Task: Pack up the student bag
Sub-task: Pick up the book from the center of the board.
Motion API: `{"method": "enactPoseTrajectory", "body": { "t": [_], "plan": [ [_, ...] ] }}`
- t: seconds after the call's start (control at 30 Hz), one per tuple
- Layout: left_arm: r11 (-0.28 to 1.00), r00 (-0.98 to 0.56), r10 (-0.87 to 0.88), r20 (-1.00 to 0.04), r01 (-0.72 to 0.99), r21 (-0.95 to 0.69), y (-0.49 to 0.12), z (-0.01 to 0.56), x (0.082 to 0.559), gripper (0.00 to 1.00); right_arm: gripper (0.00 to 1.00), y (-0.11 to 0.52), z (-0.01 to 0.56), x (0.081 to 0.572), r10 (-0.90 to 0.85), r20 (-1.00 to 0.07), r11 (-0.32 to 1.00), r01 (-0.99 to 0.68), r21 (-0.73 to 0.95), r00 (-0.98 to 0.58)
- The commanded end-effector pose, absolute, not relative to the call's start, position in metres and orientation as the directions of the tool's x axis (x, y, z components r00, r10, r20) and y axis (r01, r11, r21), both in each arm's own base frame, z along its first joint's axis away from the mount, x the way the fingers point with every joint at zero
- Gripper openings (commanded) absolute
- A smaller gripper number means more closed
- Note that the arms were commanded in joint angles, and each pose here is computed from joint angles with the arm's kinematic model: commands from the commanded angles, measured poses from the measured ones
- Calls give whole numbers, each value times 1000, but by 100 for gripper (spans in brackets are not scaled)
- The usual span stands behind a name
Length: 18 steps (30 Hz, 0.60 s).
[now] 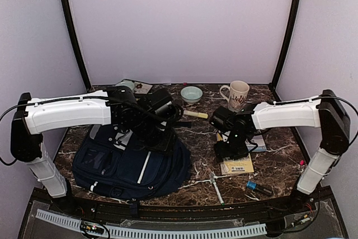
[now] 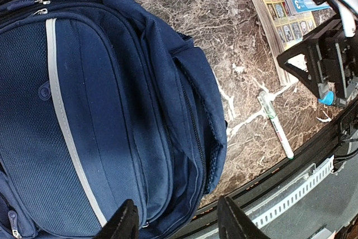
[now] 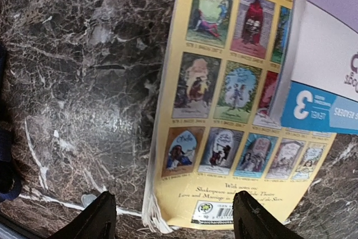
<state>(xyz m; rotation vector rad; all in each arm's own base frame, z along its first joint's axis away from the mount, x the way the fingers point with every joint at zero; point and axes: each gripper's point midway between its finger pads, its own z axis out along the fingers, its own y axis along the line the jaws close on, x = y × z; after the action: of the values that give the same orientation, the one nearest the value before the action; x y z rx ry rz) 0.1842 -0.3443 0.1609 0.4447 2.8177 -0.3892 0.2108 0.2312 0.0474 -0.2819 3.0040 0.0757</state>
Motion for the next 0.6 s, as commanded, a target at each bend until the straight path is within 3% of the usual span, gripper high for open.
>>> {"method": "enactPoseTrajectory", "body": {
  "t": [0.0, 0.13, 0.23, 0.3, 0.43, 0.47, 0.57],
  "plan": [
    [911, -907, 247, -340, 337, -239, -342, 175, 185, 50, 70, 252, 38, 205, -234, -87, 970, -238, 47, -968],
    [911, -905, 250, -344, 340, -234, -341, 177, 186, 50, 59, 243, 20, 199, -251, -44, 967, -249, -47, -967],
    [914, -908, 246, -340, 334, -231, -337, 175, 184, 50, 42, 234, 13, 198, -249, -43, 965, -244, -99, -967],
    [916, -911, 242, -334, 328, -230, -333, 174, 182, 49, 25, 227, 7, 196, -244, -41, 964, -237, -123, -969],
    [919, -920, 220, -325, 307, -246, -327, 174, 178, 49, 11, 215, -1, 192, -235, -52, 963, -225, -149, -971],
    [920, -921, 216, -324, 303, -249, -326, 173, 177, 49, 4, 212, -4, 190, -234, -51, 963, -224, -150, -971],
    [922, -924, 205, -321, 293, -253, -321, 171, 174, 49, 0, 217, -5, 186, -251, -63, 964, -244, -108, -966]
  ]
}}
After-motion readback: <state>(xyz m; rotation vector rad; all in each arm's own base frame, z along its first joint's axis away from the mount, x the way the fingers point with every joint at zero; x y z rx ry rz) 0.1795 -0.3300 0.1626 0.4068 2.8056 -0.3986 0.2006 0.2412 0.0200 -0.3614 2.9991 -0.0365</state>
